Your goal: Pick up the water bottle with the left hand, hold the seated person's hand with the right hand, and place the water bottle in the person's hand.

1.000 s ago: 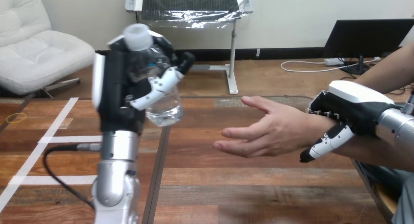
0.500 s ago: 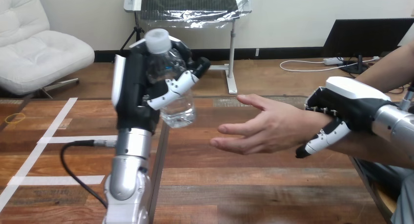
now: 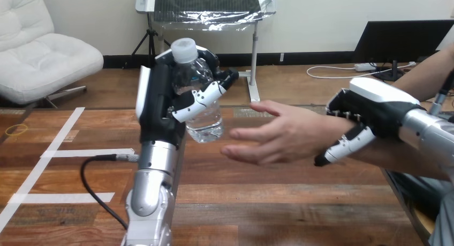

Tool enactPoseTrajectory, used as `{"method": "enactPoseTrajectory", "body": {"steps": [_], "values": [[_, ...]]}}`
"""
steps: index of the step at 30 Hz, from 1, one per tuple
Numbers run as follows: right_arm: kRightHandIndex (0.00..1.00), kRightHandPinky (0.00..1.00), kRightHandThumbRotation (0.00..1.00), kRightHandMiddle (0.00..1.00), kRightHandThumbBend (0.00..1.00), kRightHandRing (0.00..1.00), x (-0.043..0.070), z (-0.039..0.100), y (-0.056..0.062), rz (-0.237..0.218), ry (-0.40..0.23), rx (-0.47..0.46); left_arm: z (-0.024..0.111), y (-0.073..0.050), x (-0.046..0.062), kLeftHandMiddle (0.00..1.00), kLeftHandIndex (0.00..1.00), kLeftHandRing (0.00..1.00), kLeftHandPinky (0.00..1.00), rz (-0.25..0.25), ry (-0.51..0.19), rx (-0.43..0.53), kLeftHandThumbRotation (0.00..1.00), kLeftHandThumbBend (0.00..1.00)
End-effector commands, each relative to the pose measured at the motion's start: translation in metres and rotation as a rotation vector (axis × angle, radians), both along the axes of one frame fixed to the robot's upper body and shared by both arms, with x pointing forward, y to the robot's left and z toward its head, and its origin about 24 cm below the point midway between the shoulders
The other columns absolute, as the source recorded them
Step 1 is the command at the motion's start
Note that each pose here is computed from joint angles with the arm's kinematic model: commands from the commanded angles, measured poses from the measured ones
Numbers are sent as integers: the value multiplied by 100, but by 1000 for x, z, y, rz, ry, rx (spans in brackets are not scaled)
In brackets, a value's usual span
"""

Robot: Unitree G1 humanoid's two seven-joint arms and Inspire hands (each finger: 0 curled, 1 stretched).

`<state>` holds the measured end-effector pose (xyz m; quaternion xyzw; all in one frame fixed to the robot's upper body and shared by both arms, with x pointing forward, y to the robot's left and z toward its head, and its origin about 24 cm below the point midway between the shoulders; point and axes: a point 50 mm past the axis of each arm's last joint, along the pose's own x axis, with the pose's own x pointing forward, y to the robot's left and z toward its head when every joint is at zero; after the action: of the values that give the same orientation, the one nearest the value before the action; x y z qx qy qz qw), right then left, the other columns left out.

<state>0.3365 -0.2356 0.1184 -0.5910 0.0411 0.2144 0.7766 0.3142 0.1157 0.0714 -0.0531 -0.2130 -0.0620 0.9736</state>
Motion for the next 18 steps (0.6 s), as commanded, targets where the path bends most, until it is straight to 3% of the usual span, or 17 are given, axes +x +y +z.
{"method": "enactPoseTrajectory", "body": {"steps": [1, 18], "values": [[39, 28, 34, 39, 100, 33, 9, 14, 15, 23, -42, 9, 32, -13, 16, 39, 41, 33, 28, -34, -117, -20, 0, 65], [39, 30, 34, 40, 100, 35, 14, 21, 26, 27, -38, 19, 25, -30, 21, 40, 42, 34, 29, -67, -87, -26, 0, 69]]}}
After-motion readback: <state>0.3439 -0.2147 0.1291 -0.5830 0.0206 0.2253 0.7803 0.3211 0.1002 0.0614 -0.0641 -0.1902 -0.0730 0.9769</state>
